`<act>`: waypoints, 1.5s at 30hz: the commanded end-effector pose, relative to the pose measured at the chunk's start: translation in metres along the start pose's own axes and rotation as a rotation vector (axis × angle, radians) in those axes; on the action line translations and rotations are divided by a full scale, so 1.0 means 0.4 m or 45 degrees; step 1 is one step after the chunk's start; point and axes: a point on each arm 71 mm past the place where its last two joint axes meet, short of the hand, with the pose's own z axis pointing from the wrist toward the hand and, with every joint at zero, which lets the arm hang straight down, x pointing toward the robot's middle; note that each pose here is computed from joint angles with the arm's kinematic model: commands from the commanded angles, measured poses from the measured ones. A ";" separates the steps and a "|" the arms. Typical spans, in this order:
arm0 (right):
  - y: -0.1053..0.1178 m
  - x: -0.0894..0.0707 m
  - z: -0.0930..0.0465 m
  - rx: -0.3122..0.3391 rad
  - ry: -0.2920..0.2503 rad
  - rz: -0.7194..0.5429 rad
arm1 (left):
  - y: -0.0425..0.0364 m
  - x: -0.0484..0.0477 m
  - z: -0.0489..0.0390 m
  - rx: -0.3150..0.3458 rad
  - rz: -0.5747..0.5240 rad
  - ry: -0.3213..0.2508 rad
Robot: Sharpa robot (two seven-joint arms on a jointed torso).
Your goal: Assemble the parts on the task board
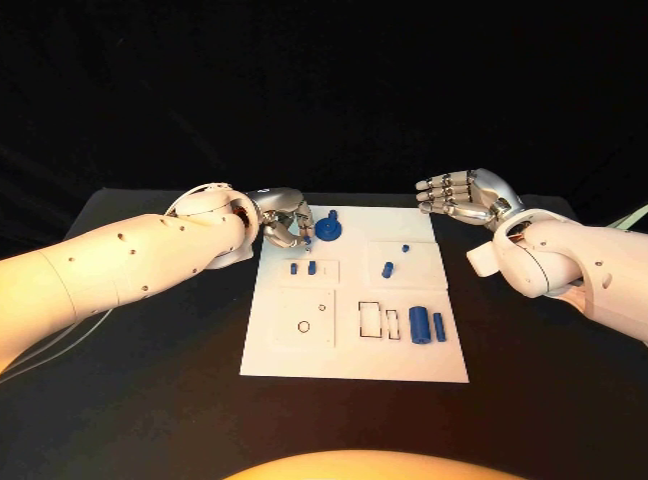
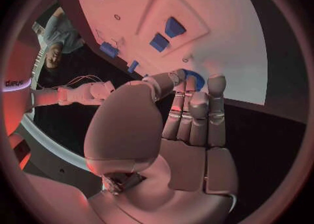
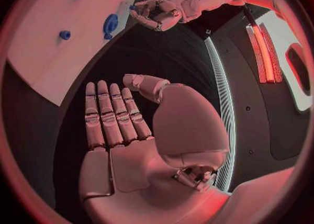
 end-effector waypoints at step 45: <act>0.000 0.004 0.000 -0.005 0.007 0.002 | 0.002 0.018 0.012 -0.013 -0.020 0.088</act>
